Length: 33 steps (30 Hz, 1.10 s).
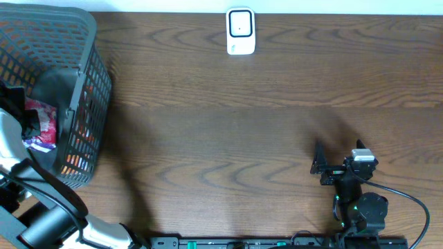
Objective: Scan the item barcode
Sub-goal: 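Reach left gripper into the basket and grasp the purple-red floral pack, then carry the floral pack to the table centre and release it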
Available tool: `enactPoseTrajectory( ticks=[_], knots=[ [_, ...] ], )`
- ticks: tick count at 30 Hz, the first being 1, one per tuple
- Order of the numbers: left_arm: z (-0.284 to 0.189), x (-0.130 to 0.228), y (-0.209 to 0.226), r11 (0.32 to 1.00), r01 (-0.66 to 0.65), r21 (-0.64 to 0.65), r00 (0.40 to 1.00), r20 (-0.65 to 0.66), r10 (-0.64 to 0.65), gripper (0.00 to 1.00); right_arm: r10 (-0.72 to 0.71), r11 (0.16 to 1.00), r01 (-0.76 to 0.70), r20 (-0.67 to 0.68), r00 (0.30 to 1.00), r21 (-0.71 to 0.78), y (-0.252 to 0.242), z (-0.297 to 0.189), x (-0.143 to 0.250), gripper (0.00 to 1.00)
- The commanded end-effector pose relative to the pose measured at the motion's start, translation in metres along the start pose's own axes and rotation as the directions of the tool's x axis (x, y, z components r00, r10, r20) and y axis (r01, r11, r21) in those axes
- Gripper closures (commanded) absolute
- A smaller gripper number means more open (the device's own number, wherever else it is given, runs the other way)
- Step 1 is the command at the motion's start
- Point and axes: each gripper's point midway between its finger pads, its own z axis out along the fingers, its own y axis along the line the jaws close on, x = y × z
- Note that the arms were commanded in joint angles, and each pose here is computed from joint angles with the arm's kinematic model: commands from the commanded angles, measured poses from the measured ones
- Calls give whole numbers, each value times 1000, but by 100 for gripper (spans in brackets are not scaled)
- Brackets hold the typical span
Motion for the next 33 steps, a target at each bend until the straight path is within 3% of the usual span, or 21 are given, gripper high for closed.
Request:
enactPoseTrajectory(
  ticks=[1,2,6,10,13,18,24,28,30,32,33],
  knots=[
    [-56,-35,20,977,213,-15,958,199,-206,93,2,1000,-2,1,1000,26,-6,0,0,1],
    [-92,-59,21,955,288,69,895,335,-294,93,2,1000,-2,1,1000,26,-6,0,0,1],
    [-178,-100,12,921,268,285,723,572,-387,93,2,1000,-2,1,1000,26,-6,0,0,1],
    [-268,-121,5,878,184,442,521,713,-469,93,2,1000,-2,1,1000,26,-6,0,0,1],
    [-321,-127,-4,851,123,510,402,759,-513,93,2,1000,-2,1,1000,26,-6,0,0,1],
    [-384,-130,-47,826,-29,563,313,790,-528,92,2,1000,-2,1,1000,26,-6,0,0,1],
    [-437,-122,-120,763,-255,594,300,799,-522,92,2,1000,-2,1,1000,26,-6,0,0,1],
    [-454,-116,-180,678,-387,625,353,780,-517,93,2,1000,-2,1,1000,26,-6,0,0,1],
    [-450,-113,-226,587,-431,685,449,727,-519,92,2,1000,-2,1,1000,26,-6,0,0,1],
    [-439,-113,-255,510,-394,764,546,642,-539,93,2,1000,-2,1,1000,26,-6,0,0,1],
    [-413,-110,-294,452,-316,834,671,534,-515,93,2,1000,-2,1,1000,26,-6,0,0,1]
  ],
)
